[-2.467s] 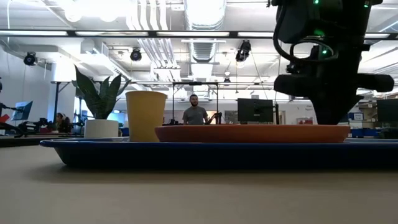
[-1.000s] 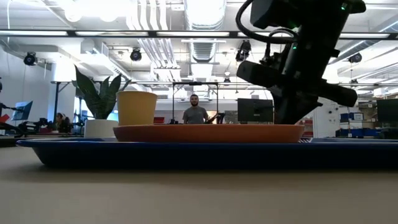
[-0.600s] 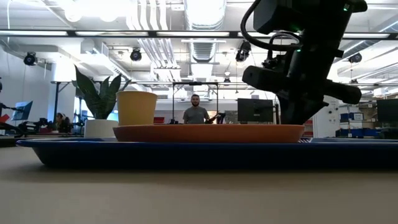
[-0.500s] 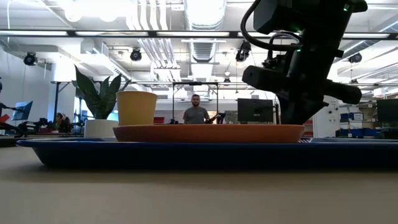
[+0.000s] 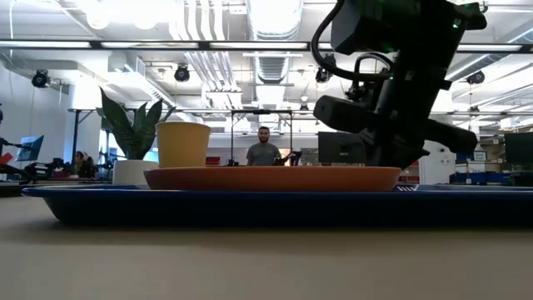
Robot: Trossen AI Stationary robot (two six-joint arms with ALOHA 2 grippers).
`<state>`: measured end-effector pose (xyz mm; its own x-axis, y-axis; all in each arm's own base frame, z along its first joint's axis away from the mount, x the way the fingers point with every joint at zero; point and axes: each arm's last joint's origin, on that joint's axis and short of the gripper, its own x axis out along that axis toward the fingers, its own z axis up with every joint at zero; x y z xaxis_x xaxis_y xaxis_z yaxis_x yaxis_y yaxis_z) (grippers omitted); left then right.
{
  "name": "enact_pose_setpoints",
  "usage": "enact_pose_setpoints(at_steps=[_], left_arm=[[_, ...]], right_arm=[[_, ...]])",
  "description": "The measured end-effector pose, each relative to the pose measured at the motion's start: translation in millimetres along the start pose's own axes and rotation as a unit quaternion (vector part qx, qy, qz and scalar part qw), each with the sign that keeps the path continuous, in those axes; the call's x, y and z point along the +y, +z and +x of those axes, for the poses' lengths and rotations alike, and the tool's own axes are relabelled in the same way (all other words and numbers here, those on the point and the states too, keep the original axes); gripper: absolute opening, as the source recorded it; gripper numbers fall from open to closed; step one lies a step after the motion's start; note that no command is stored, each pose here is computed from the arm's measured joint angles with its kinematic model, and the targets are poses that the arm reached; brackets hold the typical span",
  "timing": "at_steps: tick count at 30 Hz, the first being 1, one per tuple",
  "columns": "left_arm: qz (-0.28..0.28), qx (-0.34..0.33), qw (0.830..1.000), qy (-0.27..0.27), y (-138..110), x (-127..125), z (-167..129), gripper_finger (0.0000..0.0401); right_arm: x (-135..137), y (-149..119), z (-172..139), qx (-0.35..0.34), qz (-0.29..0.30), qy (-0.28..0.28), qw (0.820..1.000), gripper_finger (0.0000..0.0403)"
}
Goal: Pick and place plate/cup/fork/spoon on tray
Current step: Adjust the pink plate, then adjust the blue spoon
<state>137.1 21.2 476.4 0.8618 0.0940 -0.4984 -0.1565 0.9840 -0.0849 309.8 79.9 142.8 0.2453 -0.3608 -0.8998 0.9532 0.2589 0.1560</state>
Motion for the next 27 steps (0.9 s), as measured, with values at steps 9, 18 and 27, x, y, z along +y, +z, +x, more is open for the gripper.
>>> enact_pose_setpoints(at_steps=[9, 18, 27], left_arm=[[0.000, 0.001, 1.000, 0.000, 0, 0, 1, 0.0194], [0.000, 0.001, 1.000, 0.000, 0, 0, 1, 0.0194], [0.000, 0.003, 1.000, 0.000, 0, 0, 1, 0.0194]], right_arm=[[1, 2, -1, -0.022, 0.028, 0.008, 0.999, 0.0008], [-7, 10, 1, -0.025, 0.000, -0.036, 0.999, 0.0008], [0, 29, 10, -0.029, -0.013, -0.011, 0.999, 0.0008]])
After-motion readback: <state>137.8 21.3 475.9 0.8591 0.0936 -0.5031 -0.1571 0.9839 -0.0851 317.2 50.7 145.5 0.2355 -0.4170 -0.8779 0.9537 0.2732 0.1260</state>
